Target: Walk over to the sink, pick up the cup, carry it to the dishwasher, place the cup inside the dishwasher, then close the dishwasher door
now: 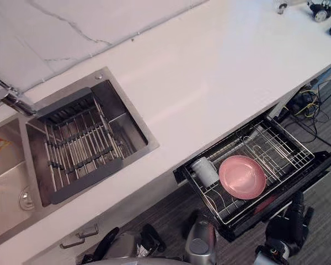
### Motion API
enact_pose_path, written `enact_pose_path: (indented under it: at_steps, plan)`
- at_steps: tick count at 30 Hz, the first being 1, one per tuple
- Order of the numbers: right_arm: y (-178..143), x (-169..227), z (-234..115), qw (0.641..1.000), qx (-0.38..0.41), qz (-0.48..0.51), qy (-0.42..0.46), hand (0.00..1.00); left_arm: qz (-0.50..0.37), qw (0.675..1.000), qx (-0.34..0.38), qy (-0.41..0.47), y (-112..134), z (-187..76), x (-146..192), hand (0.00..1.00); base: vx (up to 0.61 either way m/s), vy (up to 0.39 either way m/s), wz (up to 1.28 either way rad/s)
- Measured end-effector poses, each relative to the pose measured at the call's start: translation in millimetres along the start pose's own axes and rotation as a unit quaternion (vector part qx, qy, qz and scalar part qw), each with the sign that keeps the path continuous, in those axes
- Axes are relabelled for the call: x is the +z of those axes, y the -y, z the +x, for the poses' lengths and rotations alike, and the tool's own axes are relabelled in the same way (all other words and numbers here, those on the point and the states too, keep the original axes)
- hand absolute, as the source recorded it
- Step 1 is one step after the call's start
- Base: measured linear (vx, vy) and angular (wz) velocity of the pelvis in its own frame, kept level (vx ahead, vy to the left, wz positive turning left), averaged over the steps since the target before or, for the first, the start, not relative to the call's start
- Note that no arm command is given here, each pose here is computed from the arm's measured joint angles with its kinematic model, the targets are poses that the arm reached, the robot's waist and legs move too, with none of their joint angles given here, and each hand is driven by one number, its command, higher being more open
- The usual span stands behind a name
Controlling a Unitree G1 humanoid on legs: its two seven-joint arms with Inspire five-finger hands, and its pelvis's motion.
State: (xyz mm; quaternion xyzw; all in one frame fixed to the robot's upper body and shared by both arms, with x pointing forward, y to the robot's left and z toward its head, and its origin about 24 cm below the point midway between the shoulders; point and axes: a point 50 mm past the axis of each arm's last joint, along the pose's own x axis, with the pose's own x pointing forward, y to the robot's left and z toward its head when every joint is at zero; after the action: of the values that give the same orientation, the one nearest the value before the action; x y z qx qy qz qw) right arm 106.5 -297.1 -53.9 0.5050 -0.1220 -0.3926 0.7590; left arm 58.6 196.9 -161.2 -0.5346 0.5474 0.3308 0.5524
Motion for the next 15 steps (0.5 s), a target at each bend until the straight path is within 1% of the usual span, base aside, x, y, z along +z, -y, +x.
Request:
enact_pose_path:
  at_steps: [5,8,11,15]
  plan:
    - [-5.1,2.8,7.8,0.999,0.020,-0.011,-0.038,1.00,-0.006,1.000,-0.004,0.006,-3.2,0.8,-2.9,1.00,-0.05,0.042,0.21]
    - [-8.5,-4.4,8.6,0.998,0.026,-0.009,-0.058,1.00,-0.007,1.000,-0.004,0.007,-4.5,1.2,-4.2,1.00,-0.04,0.036,0.27]
    - [-19.6,-8.7,17.8,0.996,0.042,-0.031,-0.073,1.00,0.008,1.000,-0.006,0.006,-4.4,2.6,-7.3,1.00,-0.07,0.026,0.29]
    - [-41.6,-29.0,36.9,0.991,0.058,-0.050,-0.111,1.00,0.039,0.999,-0.018,0.009,-2.8,3.3,-8.5,1.00,-0.14,-0.008,0.23]
